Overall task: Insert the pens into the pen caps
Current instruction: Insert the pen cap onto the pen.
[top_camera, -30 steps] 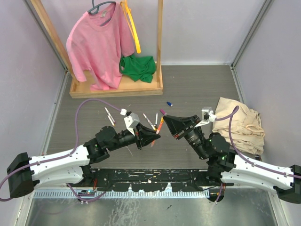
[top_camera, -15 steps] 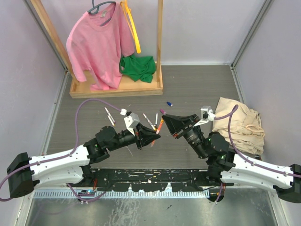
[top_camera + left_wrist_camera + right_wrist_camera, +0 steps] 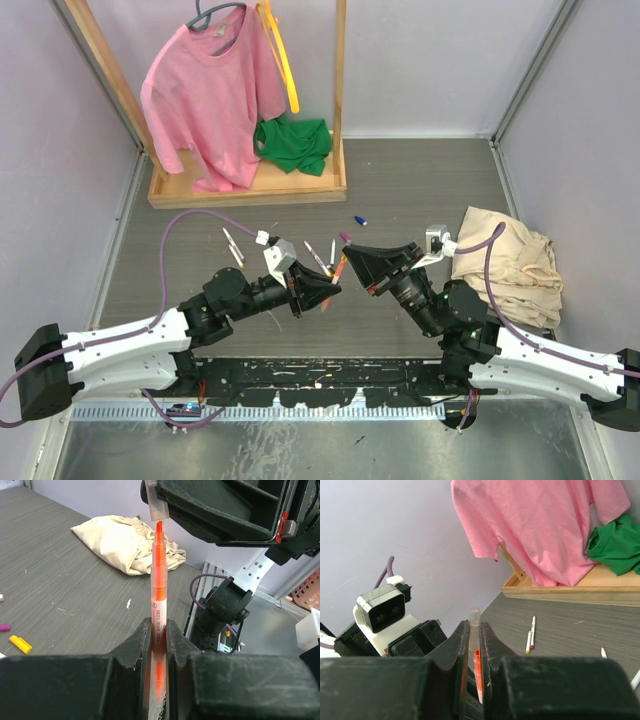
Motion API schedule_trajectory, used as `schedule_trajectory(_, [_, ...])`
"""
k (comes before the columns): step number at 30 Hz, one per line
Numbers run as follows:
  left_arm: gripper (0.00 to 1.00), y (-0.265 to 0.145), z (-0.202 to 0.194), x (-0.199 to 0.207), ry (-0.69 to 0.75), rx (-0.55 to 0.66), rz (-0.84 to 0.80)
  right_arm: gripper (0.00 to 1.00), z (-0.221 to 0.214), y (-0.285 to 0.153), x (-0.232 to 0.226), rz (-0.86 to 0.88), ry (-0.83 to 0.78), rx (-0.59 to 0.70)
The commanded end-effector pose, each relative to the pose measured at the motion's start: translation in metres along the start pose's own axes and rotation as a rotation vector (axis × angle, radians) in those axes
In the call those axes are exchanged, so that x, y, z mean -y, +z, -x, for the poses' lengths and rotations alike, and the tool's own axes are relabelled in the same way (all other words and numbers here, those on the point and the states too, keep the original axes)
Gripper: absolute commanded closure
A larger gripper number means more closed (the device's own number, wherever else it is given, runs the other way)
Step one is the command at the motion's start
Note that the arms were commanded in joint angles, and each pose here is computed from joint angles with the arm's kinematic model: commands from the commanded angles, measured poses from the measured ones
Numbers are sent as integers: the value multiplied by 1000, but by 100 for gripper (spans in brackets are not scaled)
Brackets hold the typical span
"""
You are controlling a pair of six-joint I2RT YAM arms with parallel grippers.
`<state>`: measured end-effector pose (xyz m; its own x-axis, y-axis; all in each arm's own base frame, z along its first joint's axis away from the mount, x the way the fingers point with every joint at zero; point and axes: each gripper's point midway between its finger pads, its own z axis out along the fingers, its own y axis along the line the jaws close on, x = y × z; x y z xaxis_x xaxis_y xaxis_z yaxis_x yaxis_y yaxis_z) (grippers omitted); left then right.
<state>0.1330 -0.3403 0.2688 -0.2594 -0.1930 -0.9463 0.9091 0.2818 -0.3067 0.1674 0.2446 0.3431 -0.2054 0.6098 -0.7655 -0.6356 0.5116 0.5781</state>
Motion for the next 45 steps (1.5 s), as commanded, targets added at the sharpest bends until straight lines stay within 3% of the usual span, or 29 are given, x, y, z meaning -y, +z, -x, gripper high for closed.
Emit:
schedule_trajectory(1, [100, 1, 23, 6, 15, 88, -16, 100, 1, 0, -8, 33, 40, 0])
schedule_trajectory(26, [100, -3, 25, 1, 8, 118, 12, 97, -46, -8, 17, 24, 12, -63])
schedule_trajectory(32, [100, -4, 25, 0, 6, 120, 17, 91, -62, -10, 19, 38, 37, -97])
schedule_trajectory(38, [100, -4, 25, -1, 6, 121, 20, 74, -69, -12, 18, 46, 44, -122])
schedule_trajectory(45, [100, -5, 25, -1, 6, 125, 19, 63, -52, -14, 19, 27, 15, -95])
